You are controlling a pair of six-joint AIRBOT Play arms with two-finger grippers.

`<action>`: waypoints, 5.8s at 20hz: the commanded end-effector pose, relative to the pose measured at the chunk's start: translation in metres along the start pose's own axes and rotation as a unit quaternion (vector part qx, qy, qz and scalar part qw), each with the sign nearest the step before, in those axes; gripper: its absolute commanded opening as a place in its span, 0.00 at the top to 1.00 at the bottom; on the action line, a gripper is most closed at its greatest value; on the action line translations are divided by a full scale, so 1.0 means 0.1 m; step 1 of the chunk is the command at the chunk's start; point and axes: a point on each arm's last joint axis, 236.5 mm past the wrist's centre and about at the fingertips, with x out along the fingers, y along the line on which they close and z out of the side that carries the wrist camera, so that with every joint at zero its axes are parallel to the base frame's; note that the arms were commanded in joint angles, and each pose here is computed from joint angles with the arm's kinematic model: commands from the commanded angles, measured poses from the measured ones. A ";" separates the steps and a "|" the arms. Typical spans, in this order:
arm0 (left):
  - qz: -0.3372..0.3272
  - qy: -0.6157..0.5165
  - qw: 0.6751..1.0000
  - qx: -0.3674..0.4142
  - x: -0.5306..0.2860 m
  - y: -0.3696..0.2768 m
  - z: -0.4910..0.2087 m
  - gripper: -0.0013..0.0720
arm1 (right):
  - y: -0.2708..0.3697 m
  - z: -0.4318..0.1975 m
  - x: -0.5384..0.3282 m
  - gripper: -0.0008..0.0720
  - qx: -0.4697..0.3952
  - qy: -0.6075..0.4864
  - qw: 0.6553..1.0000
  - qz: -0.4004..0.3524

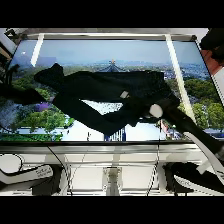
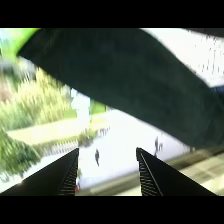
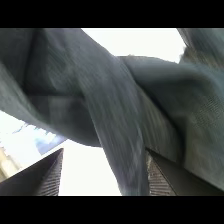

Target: Fold the clothes and pants, and hang the long-sleeved shirts on hangers.

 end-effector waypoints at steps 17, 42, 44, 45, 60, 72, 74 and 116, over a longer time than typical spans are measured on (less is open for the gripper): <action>-0.050 -0.058 0.997 -0.012 -0.01 -0.37 -0.26 0.42 | -0.21 1.29 -0.60 0.96 -0.061 -0.049 0.996 -0.041; -0.063 -0.033 0.995 0.073 1.32 -1.27 0.22 0.21 | 1.70 -1.70 -1.05 0.96 0.142 0.347 0.898 0.230; -0.080 0.003 0.995 0.060 1.62 -1.31 0.16 0.21 | 1.68 -1.65 -0.99 0.96 0.145 0.333 0.904 0.224; -0.082 0.018 0.995 0.061 1.75 -1.31 0.13 0.20 | 1.67 -1.63 -0.97 0.96 0.146 0.327 0.907 0.222; -0.042 0.046 0.993 0.102 2.01 -1.26 0.17 0.41 | 1.64 -1.57 -0.91 0.96 0.149 0.309 0.914 0.216; 0.091 -0.252 0.946 0.184 -0.57 -1.18 1.50 0.95 | 0.56 -0.70 -0.76 0.96 0.221 0.137 0.966 0.001; 0.161 -0.310 0.900 0.262 -1.36 -1.11 1.40 0.95 | 0.18 -0.08 -0.96 0.96 0.243 0.016 0.969 -0.037; 0.208 0.132 0.969 0.005 -0.01 0.45 -1.26 0.47 | 0.84 -0.30 -0.71 0.40 0.136 0.047 0.983 0.111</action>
